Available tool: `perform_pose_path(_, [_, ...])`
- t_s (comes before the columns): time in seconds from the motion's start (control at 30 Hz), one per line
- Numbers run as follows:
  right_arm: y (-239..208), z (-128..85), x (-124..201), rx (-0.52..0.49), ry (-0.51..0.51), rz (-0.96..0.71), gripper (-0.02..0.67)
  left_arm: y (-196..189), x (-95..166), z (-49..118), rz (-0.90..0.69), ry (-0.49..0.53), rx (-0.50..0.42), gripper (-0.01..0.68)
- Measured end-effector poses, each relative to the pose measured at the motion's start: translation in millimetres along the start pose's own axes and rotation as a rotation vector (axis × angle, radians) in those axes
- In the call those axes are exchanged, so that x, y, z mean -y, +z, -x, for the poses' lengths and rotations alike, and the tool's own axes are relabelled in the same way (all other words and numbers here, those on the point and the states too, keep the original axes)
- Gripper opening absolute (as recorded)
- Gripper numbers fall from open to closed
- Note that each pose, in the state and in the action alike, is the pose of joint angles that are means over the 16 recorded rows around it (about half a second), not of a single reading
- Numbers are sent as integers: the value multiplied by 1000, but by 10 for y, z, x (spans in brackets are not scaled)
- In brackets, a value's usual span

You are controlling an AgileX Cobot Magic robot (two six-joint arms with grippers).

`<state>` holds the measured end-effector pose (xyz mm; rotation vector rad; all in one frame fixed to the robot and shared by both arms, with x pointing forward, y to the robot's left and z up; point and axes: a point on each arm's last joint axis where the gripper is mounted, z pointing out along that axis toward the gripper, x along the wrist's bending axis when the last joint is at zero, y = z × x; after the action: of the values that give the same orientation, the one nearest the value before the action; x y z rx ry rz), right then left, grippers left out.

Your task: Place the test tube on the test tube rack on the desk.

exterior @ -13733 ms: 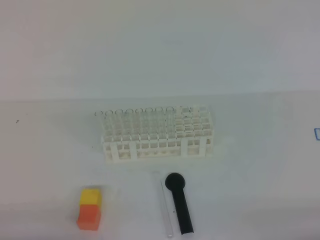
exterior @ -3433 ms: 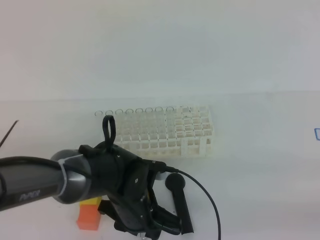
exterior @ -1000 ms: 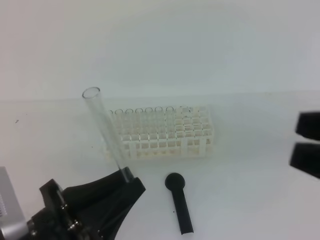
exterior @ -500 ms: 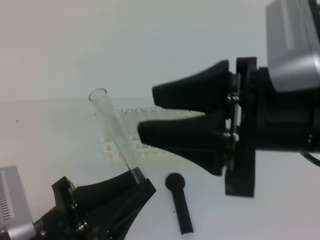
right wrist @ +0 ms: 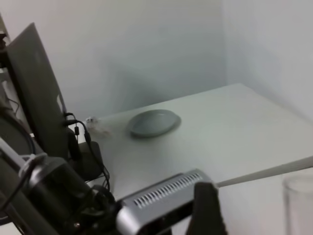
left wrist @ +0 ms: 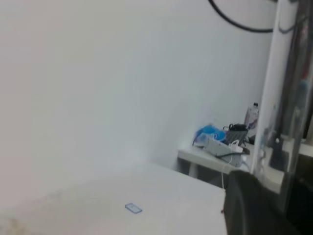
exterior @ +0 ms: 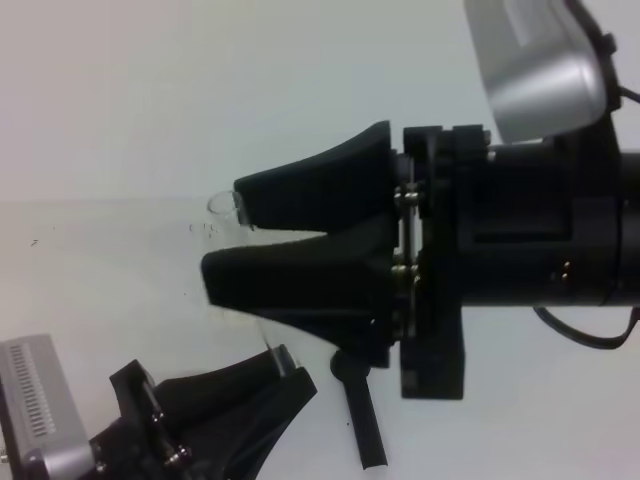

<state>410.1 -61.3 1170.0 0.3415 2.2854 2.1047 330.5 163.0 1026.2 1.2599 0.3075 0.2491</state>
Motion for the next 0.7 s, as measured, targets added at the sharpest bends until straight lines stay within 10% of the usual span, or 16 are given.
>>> perform_pose_path(0.33, [110,-24,44,-5,22,-3,434,-1,28,-13,-31,0,-14,108])
perform_pose_path(0.7, [131,5,49,17,-5,5,241,0,27,-10,-30,0,-11,108])
